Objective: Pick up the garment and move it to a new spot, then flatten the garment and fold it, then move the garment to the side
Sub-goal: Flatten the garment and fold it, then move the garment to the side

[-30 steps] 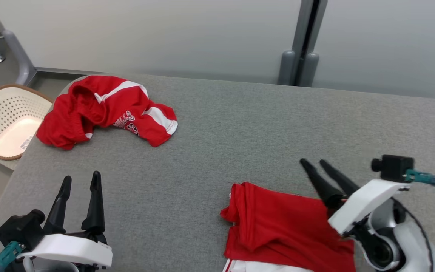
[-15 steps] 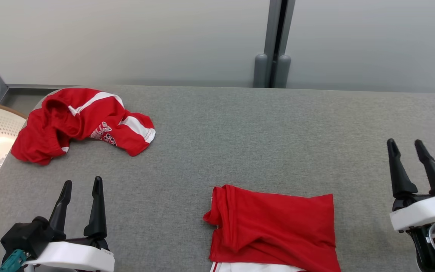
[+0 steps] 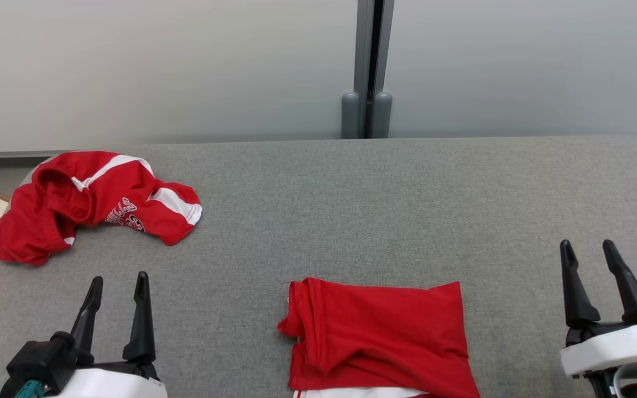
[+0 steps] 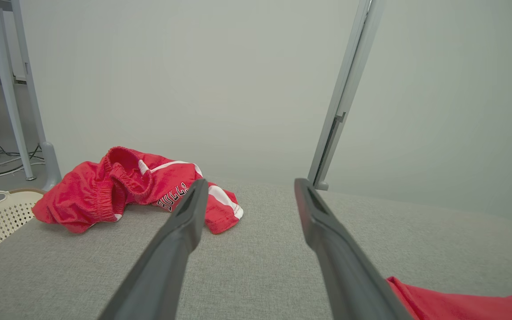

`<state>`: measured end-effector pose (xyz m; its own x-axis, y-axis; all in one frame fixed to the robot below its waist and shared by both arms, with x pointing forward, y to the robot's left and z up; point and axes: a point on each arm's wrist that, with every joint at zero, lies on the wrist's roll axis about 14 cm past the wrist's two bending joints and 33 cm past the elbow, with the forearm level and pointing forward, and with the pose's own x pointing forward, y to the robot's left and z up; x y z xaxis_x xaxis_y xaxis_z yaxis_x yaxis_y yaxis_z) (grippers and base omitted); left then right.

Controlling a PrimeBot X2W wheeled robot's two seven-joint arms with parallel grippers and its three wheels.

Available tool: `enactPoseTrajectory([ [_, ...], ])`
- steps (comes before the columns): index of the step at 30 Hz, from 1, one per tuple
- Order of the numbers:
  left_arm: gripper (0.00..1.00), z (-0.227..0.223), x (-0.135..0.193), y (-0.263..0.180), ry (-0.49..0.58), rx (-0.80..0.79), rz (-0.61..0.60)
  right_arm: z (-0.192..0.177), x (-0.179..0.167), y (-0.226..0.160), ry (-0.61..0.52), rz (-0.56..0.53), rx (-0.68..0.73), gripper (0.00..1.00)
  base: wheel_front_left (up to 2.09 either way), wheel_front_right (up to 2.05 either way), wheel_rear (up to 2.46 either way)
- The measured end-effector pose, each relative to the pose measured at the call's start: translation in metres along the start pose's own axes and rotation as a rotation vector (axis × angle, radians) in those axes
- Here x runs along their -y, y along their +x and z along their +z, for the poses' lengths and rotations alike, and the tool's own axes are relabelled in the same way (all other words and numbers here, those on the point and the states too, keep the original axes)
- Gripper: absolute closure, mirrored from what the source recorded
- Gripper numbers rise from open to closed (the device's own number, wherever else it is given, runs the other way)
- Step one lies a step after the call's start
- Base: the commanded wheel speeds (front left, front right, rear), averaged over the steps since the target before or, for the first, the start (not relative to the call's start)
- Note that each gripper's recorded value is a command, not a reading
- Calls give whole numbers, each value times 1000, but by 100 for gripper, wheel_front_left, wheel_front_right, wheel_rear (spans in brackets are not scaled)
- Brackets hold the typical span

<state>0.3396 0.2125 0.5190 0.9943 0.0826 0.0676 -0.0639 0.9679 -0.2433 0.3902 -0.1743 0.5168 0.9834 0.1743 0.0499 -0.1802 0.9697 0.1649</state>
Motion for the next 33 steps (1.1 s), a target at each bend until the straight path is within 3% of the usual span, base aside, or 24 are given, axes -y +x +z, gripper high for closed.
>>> enactPoseTrajectory([
  [13,0,7,-1,0,24,36,-5,-13,-10,0,-15,39,-71,0,0,0,0],
  [23,0,3,-11,-11,33,26,23,-97,-64,-6,110,182,-549,0,0,0,0],
  [26,0,4,-19,-14,38,25,48,-112,-69,-2,125,194,-654,0,0,0,0],
  [29,0,4,-28,-19,41,25,79,-148,-68,-18,148,175,-878,0,0,0,0],
  [31,0,6,-32,-21,42,28,93,-153,-78,-18,159,197,-908,0,0,0,0],
  [32,0,6,-34,-22,43,30,101,-150,-83,-12,168,206,-892,13,0,0,0],
  [33,0,6,-36,-23,44,27,108,-148,-86,-7,170,214,-875,36,0,0,0],
])
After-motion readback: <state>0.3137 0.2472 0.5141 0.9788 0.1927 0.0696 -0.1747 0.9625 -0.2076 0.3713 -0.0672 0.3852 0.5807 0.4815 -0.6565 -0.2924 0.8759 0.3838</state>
